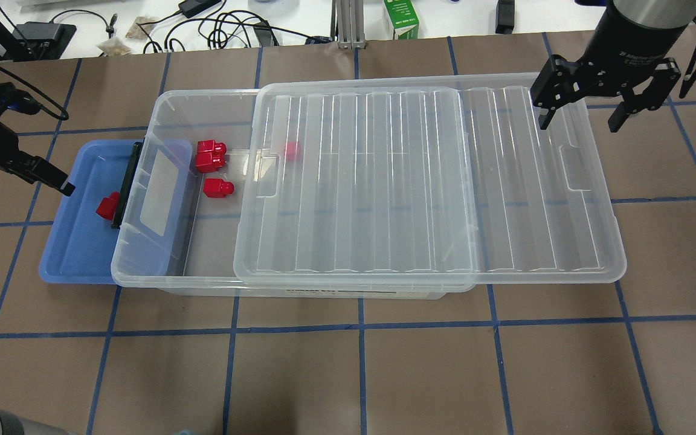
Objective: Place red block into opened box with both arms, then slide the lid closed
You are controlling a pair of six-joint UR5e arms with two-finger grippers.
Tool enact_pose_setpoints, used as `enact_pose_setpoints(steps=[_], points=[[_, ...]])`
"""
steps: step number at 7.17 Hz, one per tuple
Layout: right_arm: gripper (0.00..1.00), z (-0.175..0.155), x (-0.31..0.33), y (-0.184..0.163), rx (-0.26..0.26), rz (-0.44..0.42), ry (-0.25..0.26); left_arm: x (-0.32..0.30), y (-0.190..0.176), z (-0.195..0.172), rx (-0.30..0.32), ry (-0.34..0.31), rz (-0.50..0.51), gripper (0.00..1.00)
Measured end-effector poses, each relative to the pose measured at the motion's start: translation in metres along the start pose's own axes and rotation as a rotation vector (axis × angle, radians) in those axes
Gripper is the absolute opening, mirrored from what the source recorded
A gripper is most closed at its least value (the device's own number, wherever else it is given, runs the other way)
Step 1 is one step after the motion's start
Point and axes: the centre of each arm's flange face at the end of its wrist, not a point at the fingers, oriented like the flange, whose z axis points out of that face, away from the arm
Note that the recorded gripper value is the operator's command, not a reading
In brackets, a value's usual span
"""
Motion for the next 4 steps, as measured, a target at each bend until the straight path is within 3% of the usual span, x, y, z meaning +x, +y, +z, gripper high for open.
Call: enact_pose_setpoints(steps=[4], points=[[1.0,-0.001,-0.015,0.008,-0.013,-0.025,-0.004,-0.016,-0.012,0.071,0.0,0.075,0.0,1.0]])
